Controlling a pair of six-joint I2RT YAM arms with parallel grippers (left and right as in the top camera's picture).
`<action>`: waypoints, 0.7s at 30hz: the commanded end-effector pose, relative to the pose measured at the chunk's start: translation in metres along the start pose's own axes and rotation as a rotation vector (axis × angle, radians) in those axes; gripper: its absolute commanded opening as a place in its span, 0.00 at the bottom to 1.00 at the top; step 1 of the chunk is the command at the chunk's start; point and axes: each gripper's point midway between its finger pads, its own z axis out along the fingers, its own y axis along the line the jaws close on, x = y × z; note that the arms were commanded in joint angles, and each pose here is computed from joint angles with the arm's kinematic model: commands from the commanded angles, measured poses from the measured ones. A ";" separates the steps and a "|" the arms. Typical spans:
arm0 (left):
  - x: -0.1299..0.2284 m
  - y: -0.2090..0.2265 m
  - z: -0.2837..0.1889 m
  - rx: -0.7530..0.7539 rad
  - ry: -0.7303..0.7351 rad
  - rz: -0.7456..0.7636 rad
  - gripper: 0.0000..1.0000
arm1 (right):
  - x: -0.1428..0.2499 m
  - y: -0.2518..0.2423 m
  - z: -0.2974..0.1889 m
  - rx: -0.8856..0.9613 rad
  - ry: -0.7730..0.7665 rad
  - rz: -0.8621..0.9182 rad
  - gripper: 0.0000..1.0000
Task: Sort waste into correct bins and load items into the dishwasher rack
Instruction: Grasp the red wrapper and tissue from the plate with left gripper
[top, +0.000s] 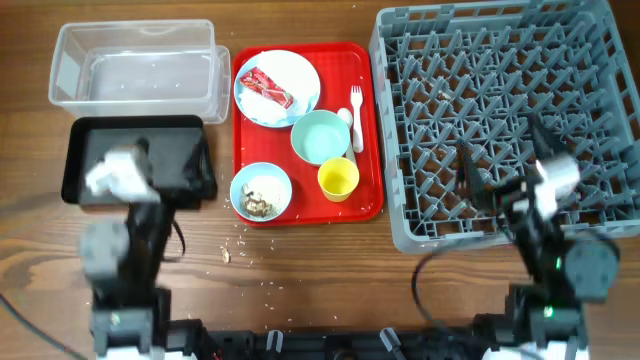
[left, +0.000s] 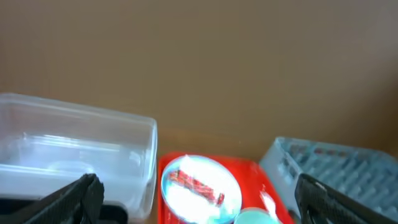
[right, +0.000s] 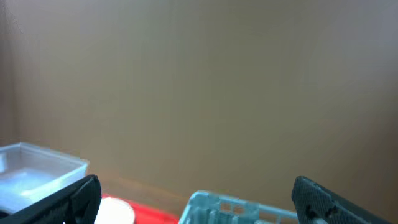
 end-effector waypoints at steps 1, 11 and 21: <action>-0.023 -0.005 0.038 0.001 0.131 -0.014 1.00 | -0.001 0.001 0.035 -0.099 0.097 0.028 1.00; 0.032 -0.028 0.197 -0.100 0.847 -0.066 1.00 | 0.060 -0.025 0.095 -0.116 0.628 0.235 1.00; 0.157 -0.040 0.269 -0.356 0.915 -0.394 0.99 | 0.092 -0.015 0.085 -0.150 0.761 0.327 1.00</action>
